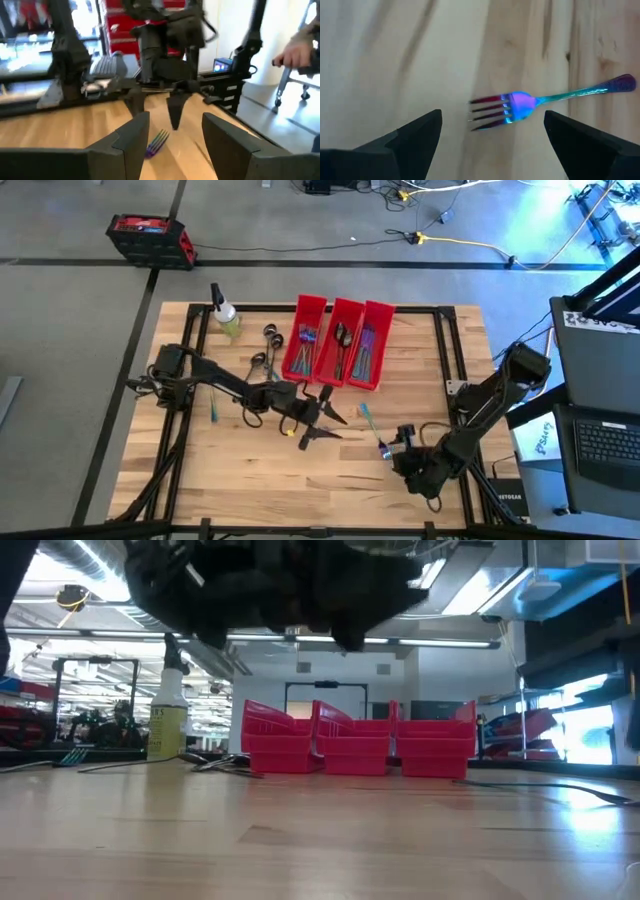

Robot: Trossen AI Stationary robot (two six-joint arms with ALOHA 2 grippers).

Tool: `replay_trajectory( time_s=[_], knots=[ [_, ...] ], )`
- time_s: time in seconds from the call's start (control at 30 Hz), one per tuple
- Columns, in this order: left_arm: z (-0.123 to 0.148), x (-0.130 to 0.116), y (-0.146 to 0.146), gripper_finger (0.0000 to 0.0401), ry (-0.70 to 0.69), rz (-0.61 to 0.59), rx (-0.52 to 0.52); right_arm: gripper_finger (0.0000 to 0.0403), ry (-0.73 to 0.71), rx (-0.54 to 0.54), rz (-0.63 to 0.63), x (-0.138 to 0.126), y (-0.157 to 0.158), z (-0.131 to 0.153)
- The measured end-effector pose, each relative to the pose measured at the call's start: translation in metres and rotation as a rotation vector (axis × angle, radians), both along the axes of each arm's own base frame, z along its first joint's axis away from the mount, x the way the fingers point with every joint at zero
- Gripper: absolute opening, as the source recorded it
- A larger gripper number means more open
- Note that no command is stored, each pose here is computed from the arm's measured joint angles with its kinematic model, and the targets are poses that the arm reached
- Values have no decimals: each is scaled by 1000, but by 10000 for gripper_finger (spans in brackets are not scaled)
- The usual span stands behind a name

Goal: Sort silverware
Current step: Put the blue fork into the left red silverware bin

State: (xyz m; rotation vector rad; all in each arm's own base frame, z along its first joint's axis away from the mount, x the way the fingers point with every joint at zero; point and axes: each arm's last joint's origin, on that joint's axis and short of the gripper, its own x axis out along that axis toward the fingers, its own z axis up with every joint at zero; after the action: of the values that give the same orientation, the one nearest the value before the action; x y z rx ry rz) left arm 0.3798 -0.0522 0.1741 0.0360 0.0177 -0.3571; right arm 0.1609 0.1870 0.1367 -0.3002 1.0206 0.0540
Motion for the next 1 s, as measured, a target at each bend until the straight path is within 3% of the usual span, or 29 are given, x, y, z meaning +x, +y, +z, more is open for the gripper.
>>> replay_trajectory(
  time_s=[0.17,0.3,0.57,0.83,1.0],
  knots=[
    [1,5,1,170,-1,52,-34,335,13,-138,61,4,3,-20],
    [0,5,1,170,6,91,-35,316,12,-171,76,4,4,-25],
    [1,6,3,170,0,156,-42,183,4,-155,75,6,6,-27],
    [10,6,0,170,-68,112,-118,65,13,-173,8,9,3,-37],
    [11,5,0,170,-81,108,-110,10,7,-274,5,10,0,-35]
  ],
)
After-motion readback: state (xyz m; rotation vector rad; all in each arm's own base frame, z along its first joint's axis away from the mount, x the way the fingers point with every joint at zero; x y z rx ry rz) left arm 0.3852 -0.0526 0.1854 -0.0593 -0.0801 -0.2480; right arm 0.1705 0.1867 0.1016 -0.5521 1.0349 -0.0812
